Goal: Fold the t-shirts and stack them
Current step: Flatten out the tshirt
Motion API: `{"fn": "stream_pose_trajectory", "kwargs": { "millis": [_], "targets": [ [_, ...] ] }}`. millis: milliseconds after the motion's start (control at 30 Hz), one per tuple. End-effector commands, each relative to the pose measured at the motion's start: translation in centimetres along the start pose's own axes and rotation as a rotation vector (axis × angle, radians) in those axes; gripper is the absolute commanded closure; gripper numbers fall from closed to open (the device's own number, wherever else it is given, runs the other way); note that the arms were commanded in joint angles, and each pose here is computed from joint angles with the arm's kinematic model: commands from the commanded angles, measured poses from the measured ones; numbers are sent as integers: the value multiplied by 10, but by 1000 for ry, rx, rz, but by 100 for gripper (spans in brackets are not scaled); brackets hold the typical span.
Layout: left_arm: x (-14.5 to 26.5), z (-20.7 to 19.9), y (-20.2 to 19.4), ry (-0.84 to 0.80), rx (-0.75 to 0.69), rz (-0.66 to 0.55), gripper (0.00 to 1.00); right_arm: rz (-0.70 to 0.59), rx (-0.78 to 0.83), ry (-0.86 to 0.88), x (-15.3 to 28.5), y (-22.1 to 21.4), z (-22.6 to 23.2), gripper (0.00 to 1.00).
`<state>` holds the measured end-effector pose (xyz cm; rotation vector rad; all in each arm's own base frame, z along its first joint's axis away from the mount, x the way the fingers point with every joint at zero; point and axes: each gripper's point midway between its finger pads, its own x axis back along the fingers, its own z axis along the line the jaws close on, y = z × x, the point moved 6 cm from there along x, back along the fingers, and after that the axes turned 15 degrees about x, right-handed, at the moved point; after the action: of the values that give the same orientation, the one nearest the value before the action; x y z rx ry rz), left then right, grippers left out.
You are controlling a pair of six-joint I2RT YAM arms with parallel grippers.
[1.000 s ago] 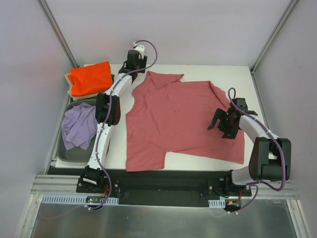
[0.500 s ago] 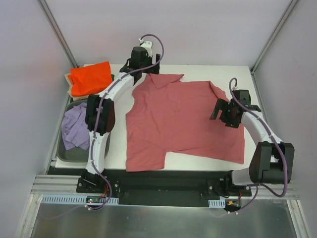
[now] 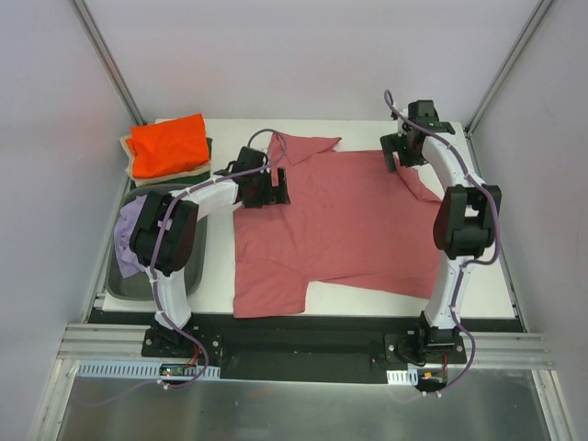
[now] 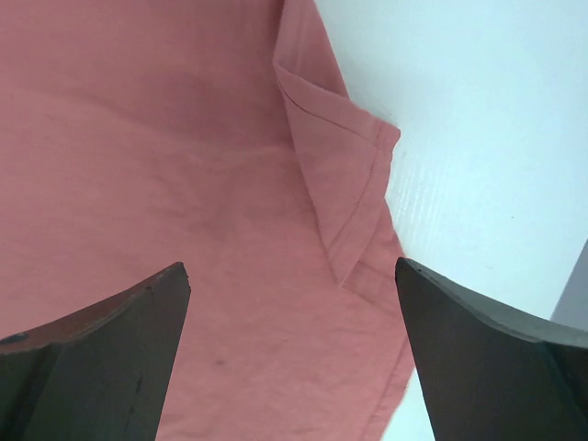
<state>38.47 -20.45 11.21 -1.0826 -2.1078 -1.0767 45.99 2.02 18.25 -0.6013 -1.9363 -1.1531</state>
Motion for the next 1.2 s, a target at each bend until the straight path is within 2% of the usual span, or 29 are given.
{"fn": "stream_pose_trajectory", "kwargs": {
  "millis": [0,133,333,500,633,767,933,1033,1167],
  "targets": [
    [-2,14,-16,58,69,28,1,221,239,-18,-19,-24,-14,4],
    [-2,35,-19,151,72,30,1,306,300,-39,-46,-36,-22,4],
    [2,60,-32,250,99,82,1,349,317,26,-76,-48,-26,4],
    [9,73,-38,313,98,63,1,380,312,-12,-93,-52,-39,4],
    [10,82,-38,364,78,51,1,331,282,-42,-98,-43,-48,4],
    [8,87,-41,390,79,63,1,315,225,-170,-104,-44,-82,4],
    [10,91,-39,412,66,58,1,234,132,-406,-116,-29,-135,4],
    [11,89,-40,403,57,68,1,159,32,-562,-112,-17,-171,4],
    [12,89,-38,408,45,65,1,3,-29,-537,-95,6,-183,4]
  ]
}}
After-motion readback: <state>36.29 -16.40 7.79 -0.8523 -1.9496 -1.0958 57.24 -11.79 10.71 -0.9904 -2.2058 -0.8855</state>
